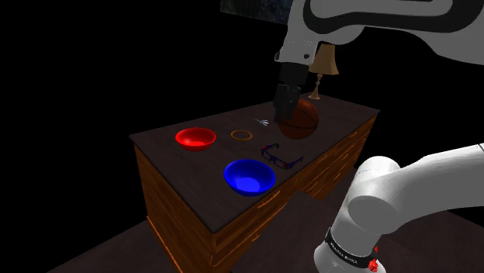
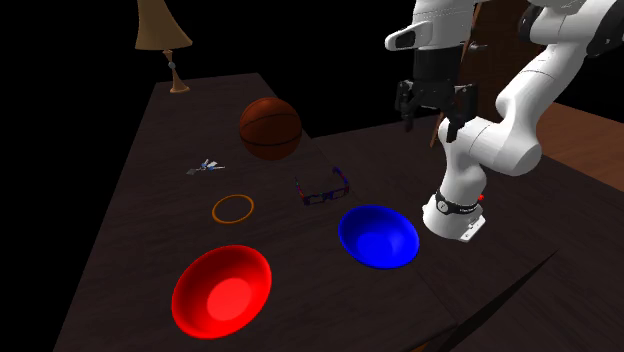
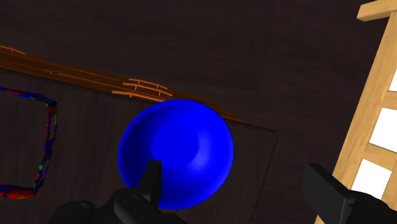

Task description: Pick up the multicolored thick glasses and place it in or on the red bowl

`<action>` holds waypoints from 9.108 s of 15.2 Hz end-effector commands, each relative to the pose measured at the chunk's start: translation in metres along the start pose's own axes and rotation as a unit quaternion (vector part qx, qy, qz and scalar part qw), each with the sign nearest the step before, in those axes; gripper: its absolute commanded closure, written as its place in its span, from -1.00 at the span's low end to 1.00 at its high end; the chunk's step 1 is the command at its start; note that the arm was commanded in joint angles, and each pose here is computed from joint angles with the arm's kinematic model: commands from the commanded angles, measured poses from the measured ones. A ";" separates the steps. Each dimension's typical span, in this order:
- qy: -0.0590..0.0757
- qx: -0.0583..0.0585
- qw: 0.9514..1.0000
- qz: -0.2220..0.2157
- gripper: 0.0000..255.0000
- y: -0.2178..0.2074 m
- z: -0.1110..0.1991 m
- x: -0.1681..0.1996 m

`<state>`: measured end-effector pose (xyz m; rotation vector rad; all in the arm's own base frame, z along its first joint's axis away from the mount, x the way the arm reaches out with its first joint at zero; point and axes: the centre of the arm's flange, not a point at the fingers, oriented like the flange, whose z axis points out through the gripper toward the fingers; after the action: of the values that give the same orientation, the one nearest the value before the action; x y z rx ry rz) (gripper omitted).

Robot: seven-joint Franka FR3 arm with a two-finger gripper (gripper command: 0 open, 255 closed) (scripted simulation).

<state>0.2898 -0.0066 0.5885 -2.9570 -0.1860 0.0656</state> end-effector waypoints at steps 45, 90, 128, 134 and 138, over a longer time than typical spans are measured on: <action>0.024 -0.097 0.991 0.091 1.00 0.230 0.246 0.077; 0.024 -0.097 0.991 0.091 1.00 0.136 0.119 0.215; 0.024 -0.097 0.991 0.091 1.00 0.027 0.203 0.466; 0.024 -0.097 0.991 0.091 -1.00 0.027 0.203 0.466; 0.024 -0.097 0.991 0.091 -1.00 0.027 0.203 0.466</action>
<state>0.7440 0.0622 0.3685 -3.1571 0.0888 -0.0008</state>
